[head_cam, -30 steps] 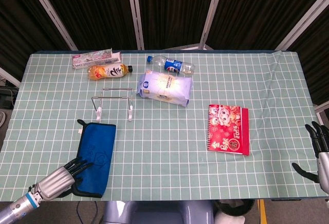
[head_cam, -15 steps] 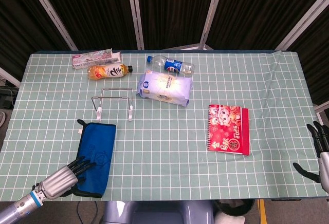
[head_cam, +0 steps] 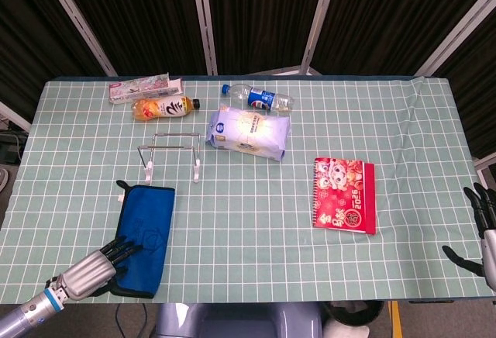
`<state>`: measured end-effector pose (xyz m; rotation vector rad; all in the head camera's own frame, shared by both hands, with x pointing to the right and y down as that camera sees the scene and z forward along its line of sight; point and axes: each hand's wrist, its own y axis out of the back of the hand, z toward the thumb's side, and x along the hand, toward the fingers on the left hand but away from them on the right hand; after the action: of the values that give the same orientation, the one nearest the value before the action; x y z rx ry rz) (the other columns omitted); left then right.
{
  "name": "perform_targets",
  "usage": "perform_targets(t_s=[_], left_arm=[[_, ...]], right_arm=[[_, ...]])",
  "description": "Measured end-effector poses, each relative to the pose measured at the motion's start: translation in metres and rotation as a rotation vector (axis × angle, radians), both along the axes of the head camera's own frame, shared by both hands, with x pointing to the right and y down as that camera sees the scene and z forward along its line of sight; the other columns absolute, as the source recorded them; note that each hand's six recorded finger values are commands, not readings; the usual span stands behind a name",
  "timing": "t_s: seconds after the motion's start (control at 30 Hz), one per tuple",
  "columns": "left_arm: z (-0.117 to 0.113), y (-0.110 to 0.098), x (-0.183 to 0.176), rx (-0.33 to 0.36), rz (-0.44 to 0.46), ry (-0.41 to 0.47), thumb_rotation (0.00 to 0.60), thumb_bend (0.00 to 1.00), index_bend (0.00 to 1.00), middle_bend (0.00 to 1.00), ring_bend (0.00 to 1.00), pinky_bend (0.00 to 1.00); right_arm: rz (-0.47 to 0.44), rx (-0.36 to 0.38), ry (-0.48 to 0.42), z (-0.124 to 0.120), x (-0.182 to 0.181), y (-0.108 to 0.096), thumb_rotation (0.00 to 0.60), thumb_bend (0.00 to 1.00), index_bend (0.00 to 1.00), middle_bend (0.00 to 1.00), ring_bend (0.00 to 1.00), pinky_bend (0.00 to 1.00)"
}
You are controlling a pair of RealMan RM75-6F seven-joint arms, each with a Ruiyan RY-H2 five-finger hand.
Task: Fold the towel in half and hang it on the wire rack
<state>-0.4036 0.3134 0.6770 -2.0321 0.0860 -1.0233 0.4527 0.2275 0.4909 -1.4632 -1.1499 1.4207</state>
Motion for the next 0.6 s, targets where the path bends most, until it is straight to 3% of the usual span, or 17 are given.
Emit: perform_targets(t_s=[0.37,0.6], left_arm=[[0.0030,0.0004,0.0059,0.002,0.013,0.003,0.600,0.35,0.50,0.00,0.00,0.00],[0.0041,0.0004,0.0079,-0.002,0.014,0.001,0.600,0.42,0.50,0.00,0.00,0.00]], right_arm=[[0.001,0.002,-0.004,-0.0011,0.0006,0.0000,0.600,0.00,0.00,0.00,0.00,0.00],[0.003,0.003,-0.006,-0.0018,0.0012,0.0000,0.600,0.00,0.00,0.00,0.00,0.00]])
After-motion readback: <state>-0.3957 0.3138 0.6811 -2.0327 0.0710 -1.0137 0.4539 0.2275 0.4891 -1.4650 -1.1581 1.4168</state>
